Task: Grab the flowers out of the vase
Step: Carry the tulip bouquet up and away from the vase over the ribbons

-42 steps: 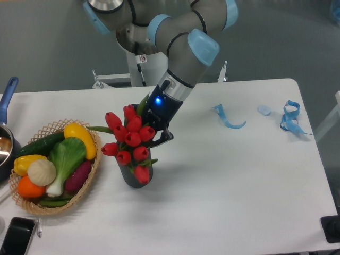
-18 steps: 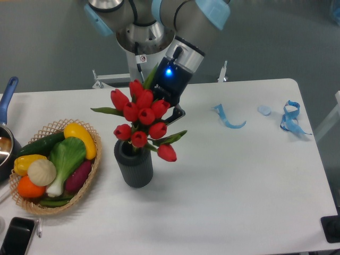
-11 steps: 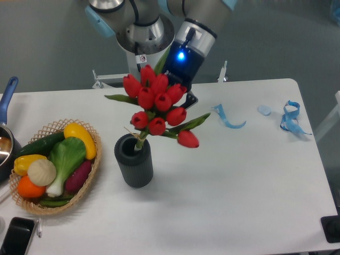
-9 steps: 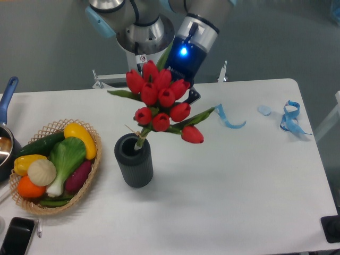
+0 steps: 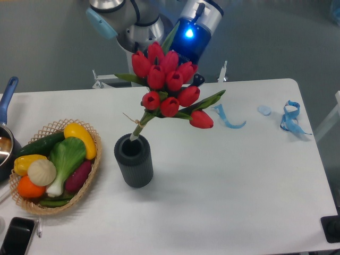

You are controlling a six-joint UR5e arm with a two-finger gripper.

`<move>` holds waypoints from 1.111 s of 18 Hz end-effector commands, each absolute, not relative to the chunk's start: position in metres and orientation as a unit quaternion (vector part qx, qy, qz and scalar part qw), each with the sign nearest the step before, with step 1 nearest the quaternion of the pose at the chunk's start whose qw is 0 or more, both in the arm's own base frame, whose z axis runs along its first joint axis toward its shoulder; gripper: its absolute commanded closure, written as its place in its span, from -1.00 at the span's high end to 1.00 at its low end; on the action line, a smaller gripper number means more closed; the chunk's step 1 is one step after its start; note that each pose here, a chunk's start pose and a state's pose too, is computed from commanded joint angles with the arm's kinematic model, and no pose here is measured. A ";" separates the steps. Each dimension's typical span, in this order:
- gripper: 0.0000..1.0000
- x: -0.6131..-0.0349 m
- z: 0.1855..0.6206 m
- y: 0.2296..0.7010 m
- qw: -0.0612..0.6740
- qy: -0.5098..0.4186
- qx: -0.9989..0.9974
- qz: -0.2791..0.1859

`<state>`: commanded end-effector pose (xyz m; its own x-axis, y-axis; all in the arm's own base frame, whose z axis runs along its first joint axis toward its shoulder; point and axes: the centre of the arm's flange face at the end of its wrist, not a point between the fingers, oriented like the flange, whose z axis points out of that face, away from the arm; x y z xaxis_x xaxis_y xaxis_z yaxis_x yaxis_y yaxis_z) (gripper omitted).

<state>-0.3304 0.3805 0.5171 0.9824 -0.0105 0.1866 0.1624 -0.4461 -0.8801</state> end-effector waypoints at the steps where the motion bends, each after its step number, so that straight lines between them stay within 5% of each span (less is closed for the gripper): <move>1: -0.28 -0.333 0.521 0.379 0.526 -0.046 -0.846 -0.079; 8: -0.28 -0.366 0.545 0.361 0.536 -0.056 -0.842 -0.040; 20: -0.28 -0.450 0.514 0.323 0.528 -0.063 -0.847 0.007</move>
<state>-0.4498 0.3227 0.5139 0.9919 0.1144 0.0558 0.1004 -0.4336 -0.8955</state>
